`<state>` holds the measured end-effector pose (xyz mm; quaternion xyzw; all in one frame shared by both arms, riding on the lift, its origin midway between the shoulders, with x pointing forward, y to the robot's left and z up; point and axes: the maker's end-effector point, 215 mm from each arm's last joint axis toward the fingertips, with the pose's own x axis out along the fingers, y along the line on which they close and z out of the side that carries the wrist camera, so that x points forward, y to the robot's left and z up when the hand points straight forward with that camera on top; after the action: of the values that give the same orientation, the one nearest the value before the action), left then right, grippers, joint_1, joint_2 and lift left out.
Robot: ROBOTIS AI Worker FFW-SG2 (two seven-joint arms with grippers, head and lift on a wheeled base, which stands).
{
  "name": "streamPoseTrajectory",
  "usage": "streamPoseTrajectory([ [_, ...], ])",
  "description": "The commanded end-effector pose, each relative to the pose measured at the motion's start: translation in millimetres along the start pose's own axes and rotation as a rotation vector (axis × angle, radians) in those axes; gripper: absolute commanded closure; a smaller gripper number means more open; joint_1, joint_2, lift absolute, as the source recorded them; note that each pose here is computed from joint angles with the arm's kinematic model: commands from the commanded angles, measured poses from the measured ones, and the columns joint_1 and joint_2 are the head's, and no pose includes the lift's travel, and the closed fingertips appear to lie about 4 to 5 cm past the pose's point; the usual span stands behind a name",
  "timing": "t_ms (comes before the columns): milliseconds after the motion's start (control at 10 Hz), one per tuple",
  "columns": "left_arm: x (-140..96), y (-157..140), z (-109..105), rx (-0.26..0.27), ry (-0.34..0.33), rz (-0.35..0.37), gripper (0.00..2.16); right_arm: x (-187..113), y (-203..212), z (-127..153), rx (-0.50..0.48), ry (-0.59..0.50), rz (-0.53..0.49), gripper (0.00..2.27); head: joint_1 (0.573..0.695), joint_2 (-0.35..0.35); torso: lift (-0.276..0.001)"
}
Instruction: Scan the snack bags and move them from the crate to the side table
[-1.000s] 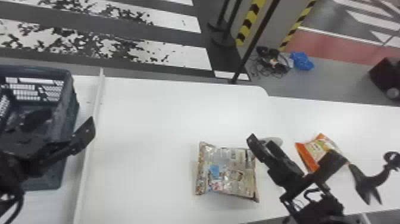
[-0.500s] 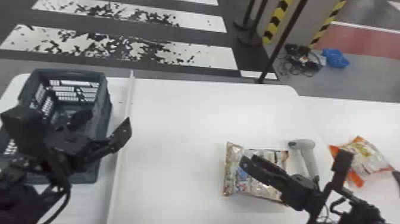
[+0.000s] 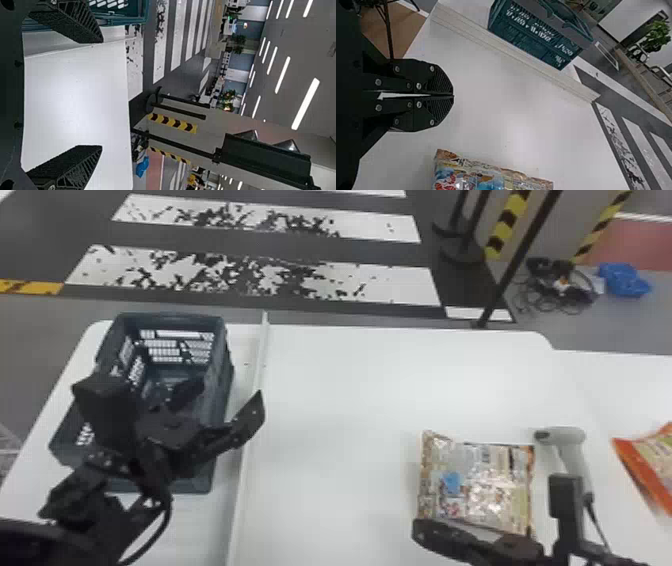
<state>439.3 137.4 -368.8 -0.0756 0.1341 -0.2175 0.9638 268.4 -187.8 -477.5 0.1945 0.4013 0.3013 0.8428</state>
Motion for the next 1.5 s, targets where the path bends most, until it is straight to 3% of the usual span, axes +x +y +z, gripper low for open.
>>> streamPoseTrajectory([
  [0,-1.9,-0.2,-0.6,-0.002,-0.001,-0.003,0.04,3.6,-4.9,-14.8,-0.020,0.049,-0.027,2.22,0.695,-0.083,-0.087],
  [300,-4.3,-1.9,-1.1,-0.003,-0.001,-0.007,0.04,18.6,-26.3,-27.5,-0.083,0.101,-0.095,2.22,0.695,-0.088,-0.087],
  [600,-11.0,2.7,-1.1,-0.003,-0.006,-0.002,0.04,38.6,-45.4,-21.8,-0.130,0.116,-0.144,2.22,0.695,-0.089,-0.087],
  [1000,-14.3,1.4,-0.6,-0.004,-0.011,-0.011,0.04,54.3,-63.8,9.5,-0.186,0.106,-0.219,2.22,0.695,-0.079,-0.087],
  [1400,-15.5,-3.1,-2.8,-0.008,-0.008,-0.030,0.04,56.7,-89.9,64.4,-0.198,0.046,-0.304,2.22,0.695,-0.106,-0.087],
])
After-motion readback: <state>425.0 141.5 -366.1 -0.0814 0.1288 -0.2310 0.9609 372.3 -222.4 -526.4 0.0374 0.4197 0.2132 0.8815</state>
